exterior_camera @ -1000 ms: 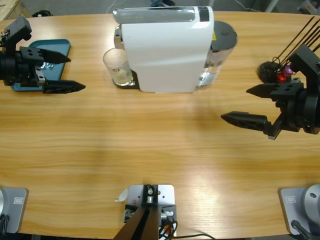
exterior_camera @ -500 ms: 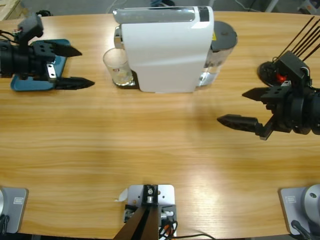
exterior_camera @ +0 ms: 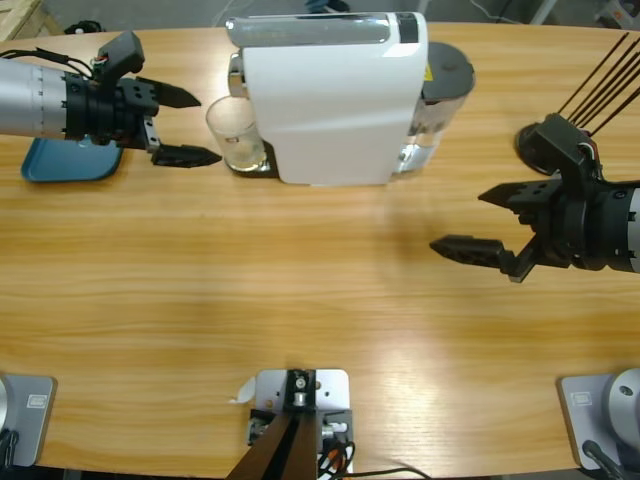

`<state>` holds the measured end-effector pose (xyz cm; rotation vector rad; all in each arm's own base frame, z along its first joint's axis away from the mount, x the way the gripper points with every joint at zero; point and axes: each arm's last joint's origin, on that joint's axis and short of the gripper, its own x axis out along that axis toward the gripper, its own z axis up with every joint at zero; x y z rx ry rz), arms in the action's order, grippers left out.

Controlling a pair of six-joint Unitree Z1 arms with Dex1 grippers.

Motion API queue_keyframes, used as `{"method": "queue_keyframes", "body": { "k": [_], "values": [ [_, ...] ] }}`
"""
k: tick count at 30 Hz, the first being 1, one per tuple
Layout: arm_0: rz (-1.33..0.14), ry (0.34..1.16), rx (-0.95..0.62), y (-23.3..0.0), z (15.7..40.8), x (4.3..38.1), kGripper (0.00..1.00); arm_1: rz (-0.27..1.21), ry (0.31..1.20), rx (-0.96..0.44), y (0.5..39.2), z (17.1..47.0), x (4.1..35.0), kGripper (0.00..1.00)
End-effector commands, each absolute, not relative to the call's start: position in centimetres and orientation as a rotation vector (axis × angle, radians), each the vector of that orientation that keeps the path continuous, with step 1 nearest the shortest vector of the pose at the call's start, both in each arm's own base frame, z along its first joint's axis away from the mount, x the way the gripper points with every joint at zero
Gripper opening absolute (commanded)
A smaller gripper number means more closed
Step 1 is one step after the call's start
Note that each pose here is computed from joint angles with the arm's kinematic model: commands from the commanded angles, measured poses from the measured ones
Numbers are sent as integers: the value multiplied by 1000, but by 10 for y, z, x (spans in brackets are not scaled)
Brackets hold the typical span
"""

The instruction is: Pour coffee

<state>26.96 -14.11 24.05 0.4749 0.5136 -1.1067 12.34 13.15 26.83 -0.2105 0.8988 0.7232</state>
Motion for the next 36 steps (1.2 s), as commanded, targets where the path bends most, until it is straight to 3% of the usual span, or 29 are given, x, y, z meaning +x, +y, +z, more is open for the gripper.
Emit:
{"method": "queue_keyframes", "body": {
  "k": [1,15,36],
  "values": [
    [-1145,551,476,-148,218,279,989,737,960,-247,136,258,124,1000],
    [-1169,515,504,-154,212,292,991,747,974,-245,137,257,124,1000],
    [-1174,530,497,-166,195,318,991,762,1004,-253,142,252,128,1000]
  ]
}}
